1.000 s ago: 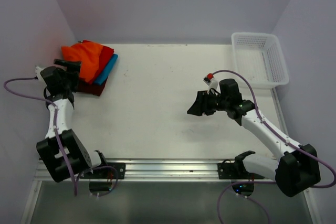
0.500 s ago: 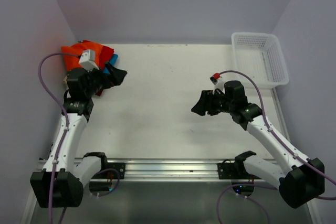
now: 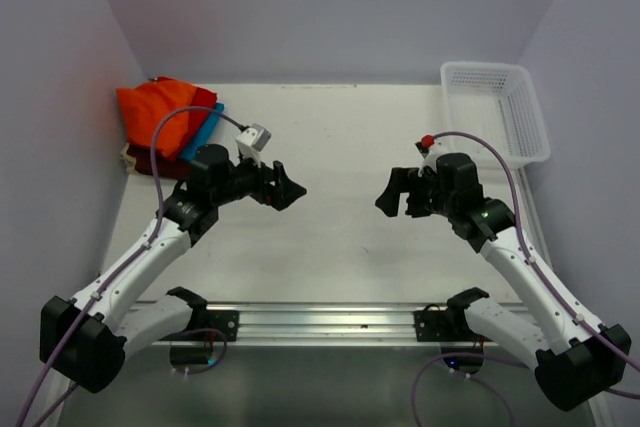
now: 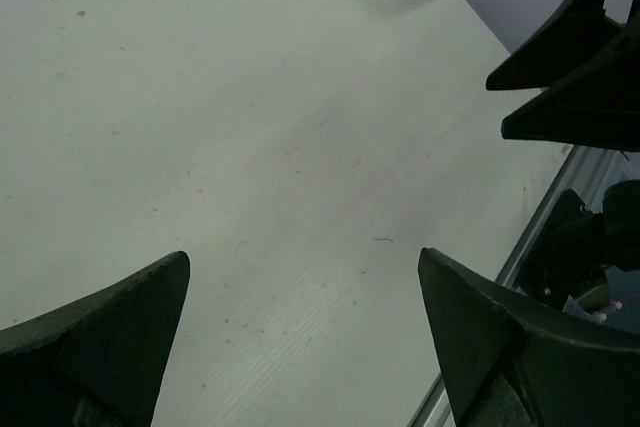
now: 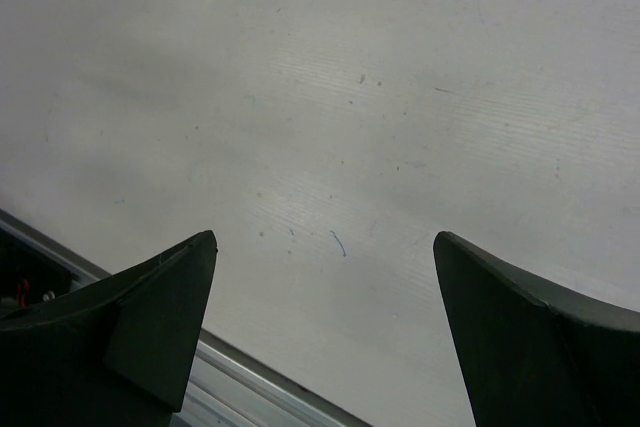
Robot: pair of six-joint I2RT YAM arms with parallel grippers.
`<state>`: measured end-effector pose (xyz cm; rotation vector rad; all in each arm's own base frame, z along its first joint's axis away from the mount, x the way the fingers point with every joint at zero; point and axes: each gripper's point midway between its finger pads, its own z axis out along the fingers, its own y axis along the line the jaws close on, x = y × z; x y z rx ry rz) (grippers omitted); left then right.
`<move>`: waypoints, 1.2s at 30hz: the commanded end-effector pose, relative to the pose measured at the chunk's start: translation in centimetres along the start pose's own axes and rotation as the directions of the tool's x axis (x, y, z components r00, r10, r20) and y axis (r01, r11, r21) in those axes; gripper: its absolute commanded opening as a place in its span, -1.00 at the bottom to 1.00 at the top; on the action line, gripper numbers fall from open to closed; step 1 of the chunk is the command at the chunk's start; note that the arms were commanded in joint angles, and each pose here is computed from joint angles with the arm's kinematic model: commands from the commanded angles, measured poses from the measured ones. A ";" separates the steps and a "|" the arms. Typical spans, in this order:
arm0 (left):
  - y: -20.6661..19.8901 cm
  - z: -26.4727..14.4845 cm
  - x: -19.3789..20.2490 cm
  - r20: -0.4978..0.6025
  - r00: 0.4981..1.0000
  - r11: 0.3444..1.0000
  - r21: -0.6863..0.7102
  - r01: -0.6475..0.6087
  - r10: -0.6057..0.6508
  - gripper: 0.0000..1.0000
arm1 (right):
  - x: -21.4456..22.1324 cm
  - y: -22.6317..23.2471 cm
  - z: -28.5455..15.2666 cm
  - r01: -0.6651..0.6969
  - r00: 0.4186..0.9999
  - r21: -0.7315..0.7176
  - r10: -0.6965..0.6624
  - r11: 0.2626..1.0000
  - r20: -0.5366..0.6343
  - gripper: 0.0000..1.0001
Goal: Fold and stack the t-shirts
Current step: Put the neatly folded tshirt into the corner of the board with the left arm
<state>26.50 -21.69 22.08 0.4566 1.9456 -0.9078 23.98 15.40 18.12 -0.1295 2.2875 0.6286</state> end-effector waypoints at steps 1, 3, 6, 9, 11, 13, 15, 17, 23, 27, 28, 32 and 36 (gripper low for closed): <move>-1.8 1.5 -0.6 0.004 0.997 0.995 0.058 -0.075 0.075 1.00 | -0.9 -0.3 -0.8 0.020 0.999 0.037 -0.021 0.999 0.024 0.89; -2.5 2.2 0.1 -0.016 0.997 0.994 0.081 -0.070 0.072 1.00 | -0.7 -0.5 -0.9 0.019 1.000 0.051 -0.019 0.999 0.018 0.97; -2.4 2.4 0.0 -0.011 0.997 0.995 0.075 -0.071 0.072 1.00 | -0.6 -1.0 -1.1 0.006 1.000 0.079 -0.007 0.997 0.022 0.97; -2.7 2.3 0.0 -0.005 0.998 0.994 0.086 -0.063 0.063 1.00 | -0.7 -1.5 -1.2 -0.001 1.000 0.116 -0.002 0.993 0.027 0.97; -3.0 2.2 -0.1 0.005 0.999 0.994 0.097 -0.053 0.053 1.00 | -0.6 -1.9 -1.3 -0.004 1.000 0.140 0.001 0.990 0.021 0.97; -2.9 2.1 -0.1 0.006 0.999 0.994 0.094 -0.051 0.051 1.00 | -0.8 -1.8 -1.4 0.001 1.000 0.144 -0.003 0.990 0.017 0.97; -2.8 2.2 -0.2 0.011 0.999 0.995 0.084 -0.052 0.051 1.00 | -0.8 -1.8 -1.4 0.015 1.000 0.145 -0.016 0.989 0.012 0.97; -2.7 2.3 -0.4 0.014 0.998 0.995 0.079 -0.056 0.055 1.00 | -1.1 -1.6 -1.5 0.021 0.999 0.140 -0.024 0.990 0.024 0.97; -2.5 2.6 -1.2 0.044 0.997 0.996 0.066 -0.067 0.064 1.00 | -1.4 -0.9 -1.2 0.042 0.998 0.097 -0.045 0.994 0.034 0.97; -2.5 2.8 -1.2 0.045 0.997 0.995 0.070 -0.069 0.066 1.00 | -1.0 -0.7 -0.7 0.045 0.999 0.081 -0.046 0.996 0.013 0.97; -2.5 2.8 -1.2 0.045 0.997 0.995 0.074 -0.070 0.067 1.00 | -1.0 -0.8 -0.6 0.047 0.999 0.084 -0.049 0.995 0.011 0.97; -2.3 2.9 -1.3 0.053 0.996 0.995 0.066 -0.069 0.065 1.00 | -1.0 -0.6 -0.6 0.053 0.998 0.077 -0.054 0.996 0.013 0.97; -1.9 3.0 -1.2 0.056 0.996 0.997 0.046 -0.070 0.067 1.00 | -1.0 -0.6 -0.6 0.056 0.998 0.076 -0.057 0.996 0.012 0.97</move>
